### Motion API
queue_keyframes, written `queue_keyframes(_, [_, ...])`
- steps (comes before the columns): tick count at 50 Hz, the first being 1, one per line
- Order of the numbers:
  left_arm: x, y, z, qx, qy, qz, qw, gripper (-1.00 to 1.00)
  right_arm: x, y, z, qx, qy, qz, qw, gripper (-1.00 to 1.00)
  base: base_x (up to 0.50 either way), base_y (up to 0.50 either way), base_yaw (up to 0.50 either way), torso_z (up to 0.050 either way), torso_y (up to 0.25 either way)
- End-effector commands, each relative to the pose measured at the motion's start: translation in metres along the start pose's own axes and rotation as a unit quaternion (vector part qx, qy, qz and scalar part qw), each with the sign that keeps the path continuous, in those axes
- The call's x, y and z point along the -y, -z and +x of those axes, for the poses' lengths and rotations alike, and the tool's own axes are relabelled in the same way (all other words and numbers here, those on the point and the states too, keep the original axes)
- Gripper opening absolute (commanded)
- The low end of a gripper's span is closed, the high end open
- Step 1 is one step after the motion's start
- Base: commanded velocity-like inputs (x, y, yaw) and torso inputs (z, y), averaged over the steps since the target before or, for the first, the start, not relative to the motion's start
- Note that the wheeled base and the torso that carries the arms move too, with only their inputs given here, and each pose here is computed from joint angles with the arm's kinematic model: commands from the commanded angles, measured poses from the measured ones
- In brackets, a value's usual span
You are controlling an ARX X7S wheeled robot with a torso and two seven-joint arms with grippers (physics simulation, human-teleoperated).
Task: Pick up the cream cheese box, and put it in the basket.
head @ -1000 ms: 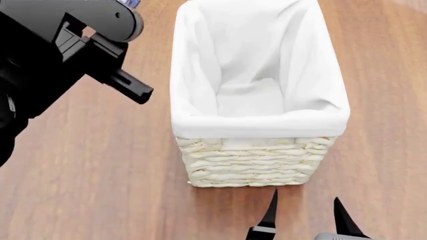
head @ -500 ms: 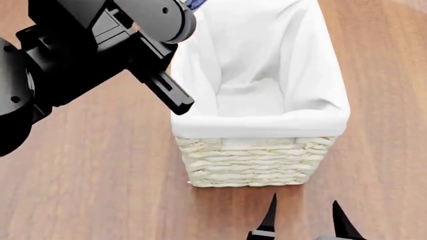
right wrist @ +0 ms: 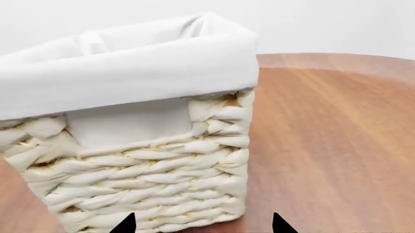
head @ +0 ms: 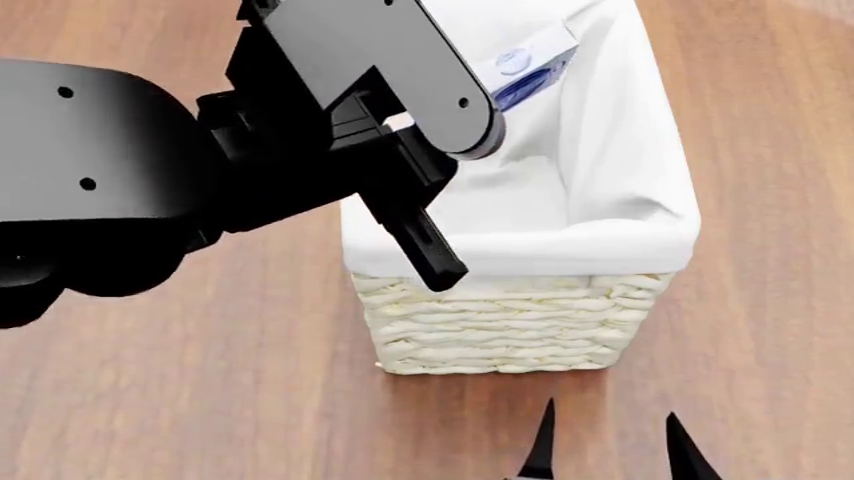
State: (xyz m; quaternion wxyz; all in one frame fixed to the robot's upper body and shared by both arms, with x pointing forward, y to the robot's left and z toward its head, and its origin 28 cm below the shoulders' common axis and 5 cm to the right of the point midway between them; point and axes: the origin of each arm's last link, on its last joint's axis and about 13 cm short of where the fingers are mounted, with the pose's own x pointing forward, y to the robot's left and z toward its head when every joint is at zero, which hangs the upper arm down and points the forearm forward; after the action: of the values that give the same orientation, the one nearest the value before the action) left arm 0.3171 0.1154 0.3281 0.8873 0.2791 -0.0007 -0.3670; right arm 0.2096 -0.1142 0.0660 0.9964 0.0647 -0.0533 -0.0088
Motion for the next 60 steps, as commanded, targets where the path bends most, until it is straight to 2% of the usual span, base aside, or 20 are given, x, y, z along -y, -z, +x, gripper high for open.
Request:
queue_keyframes(1, [0.001, -0.007, 0.019, 0.019, -0.015, 0.016, 1.0, -1.0, 0.0, -0.004, -0.003, 0.01, -0.01, 0.008, 1.0, 1.0, 0.0, 0.0, 0.0, 0.0, 0.0])
queue_keyframes(4, [0.0, -0.008, 0.022, 0.028, -0.028, 0.014, 0.999, -1.0, 0.001, -0.001, -0.001, 0.008, -0.008, 0.007, 1.0, 1.0, 0.0, 0.0, 0.0, 0.0, 0.003])
queue_keyframes(5, [-0.001, -0.008, 0.024, 0.032, -0.049, 0.017, 0.998, -1.0, 0.001, -0.002, -0.001, 0.008, -0.007, 0.008, 1.0, 1.0, 0.0, 0.0, 0.0, 0.0, 0.0])
queue_keyframes(6, [-0.001, -0.007, 0.024, 0.028, -0.037, 0.013, 0.999, -1.0, 0.001, -0.003, -0.002, 0.009, -0.008, 0.008, 1.0, 1.0, 0.0, 0.0, 0.0, 0.0, 0.0])
queue_keyframes(14, [-0.004, 0.01, 0.042, -0.001, -0.055, 0.005, 0.998, -1.0, 0.001, -0.005, -0.006, 0.015, -0.011, 0.009, 1.0, 1.0, 0.0, 0.0, 0.0, 0.0, 0.0])
queue_keyframes(16, [-0.007, 0.014, 0.047, -0.012, -0.073, 0.009, 0.997, -1.0, 0.001, -0.005, -0.005, 0.016, -0.011, 0.009, 1.0, 1.0, 0.0, 0.0, 0.0, 0.0, 0.0])
queue_keyframes(17, [-0.008, 0.014, 0.048, -0.01, -0.07, 0.005, 0.998, 1.0, 0.002, -0.005, -0.005, 0.016, -0.01, 0.009, 1.0, 1.0, 0.0, 0.0, 0.0, 0.0, 0.0])
queue_keyframes(26, [-0.011, 0.012, 0.044, -0.001, -0.071, -0.02, 0.997, 1.0, 0.002, -0.005, -0.006, 0.017, -0.01, 0.009, 1.0, 1.0, 0.0, 0.0, 0.0, 0.0, 0.0])
queue_keyframes(46, [-0.016, 0.011, 0.02, 0.02, -0.074, -0.037, 0.996, 1.0, -0.001, -0.001, -0.002, 0.013, -0.012, 0.0, 1.0, 1.0, 0.0, 0.0, 0.0, 0.0, 0.001])
queue_keyframes(47, [-0.019, 0.011, 0.018, 0.028, -0.087, -0.045, 0.995, 1.0, -0.001, -0.002, -0.002, 0.014, -0.011, -0.005, 1.0, 1.0, 0.0, 0.0, 0.0, 0.0, 0.0])
queue_keyframes(53, [-0.01, 0.006, -0.002, 0.057, -0.106, -0.016, 0.993, 1.0, 0.005, -0.017, 0.002, 0.033, 0.011, -0.012, 0.999, 1.0, 0.0, 0.0, 0.0, 0.0, 0.0])
queue_keyframes(58, [-0.005, -0.003, -0.024, 0.097, -0.119, -0.027, 0.988, 1.0, 0.009, -0.04, 0.005, 0.064, 0.034, -0.023, 0.997, 1.0, 0.0, 0.0, 0.0, 0.0, 0.0])
queue_keyframes(60, [-0.001, -0.004, -0.029, 0.102, -0.12, -0.015, 0.987, 1.0, 0.008, -0.045, 0.008, 0.073, 0.036, -0.033, 0.996, 1.0, 0.0, 0.0, 0.0, 0.0, 0.0])
